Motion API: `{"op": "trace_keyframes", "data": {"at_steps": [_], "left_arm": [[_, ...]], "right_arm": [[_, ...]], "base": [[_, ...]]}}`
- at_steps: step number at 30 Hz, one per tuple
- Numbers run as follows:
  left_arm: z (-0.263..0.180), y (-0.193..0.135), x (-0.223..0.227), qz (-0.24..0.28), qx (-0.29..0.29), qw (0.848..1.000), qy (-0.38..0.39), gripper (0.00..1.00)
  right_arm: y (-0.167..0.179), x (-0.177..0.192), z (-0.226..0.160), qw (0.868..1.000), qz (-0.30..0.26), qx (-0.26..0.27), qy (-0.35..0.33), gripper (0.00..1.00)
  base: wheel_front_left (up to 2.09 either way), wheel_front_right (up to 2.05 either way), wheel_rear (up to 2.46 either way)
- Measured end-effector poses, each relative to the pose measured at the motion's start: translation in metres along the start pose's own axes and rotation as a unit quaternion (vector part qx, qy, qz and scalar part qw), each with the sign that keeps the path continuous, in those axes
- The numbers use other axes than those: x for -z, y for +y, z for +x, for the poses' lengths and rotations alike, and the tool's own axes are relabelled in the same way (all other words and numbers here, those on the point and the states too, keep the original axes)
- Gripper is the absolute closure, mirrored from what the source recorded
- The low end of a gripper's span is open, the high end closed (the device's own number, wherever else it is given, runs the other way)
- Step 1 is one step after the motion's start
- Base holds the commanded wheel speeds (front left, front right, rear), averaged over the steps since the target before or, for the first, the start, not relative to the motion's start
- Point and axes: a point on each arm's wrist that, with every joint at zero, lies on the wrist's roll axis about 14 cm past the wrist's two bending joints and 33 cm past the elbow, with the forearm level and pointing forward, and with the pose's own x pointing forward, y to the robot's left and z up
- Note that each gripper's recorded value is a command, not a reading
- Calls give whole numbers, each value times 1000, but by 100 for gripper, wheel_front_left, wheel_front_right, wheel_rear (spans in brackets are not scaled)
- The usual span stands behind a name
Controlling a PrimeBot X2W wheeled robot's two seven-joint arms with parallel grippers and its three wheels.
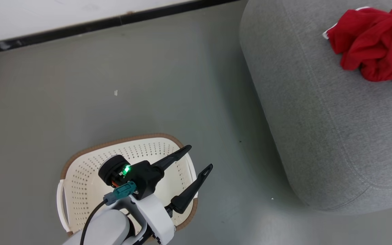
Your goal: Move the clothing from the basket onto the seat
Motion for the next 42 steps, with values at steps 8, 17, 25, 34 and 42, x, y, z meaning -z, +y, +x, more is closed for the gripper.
{"op": "trace_keyframes", "data": {"at_steps": [8, 17, 25, 34, 42], "left_arm": [[1, 23, 9, -9, -13, 1000, 6, 0], [5, 44, 14, -8, -21, 1000, 7, 0], [10, 57, 14, 1, -23, 1000, 2, 0], [9, 59, 11, 8, -27, 1000, -4, 0], [10, 55, 6, 15, -25, 1000, -8, 0]], "right_arm": [[45, 65, 6, 997, 18, -26, 63, 100], [75, 137, -4, 988, 32, -39, 147, 100], [116, 177, -14, 978, 36, -78, 191, 100], [131, 202, -42, 967, 53, -83, 235, 100], [133, 219, -74, 955, 61, -79, 279, 100]], "base": [[0, 0, 0], [0, 0, 0], [0, 0, 0], [0, 0, 0], [0, 0, 0]]}}
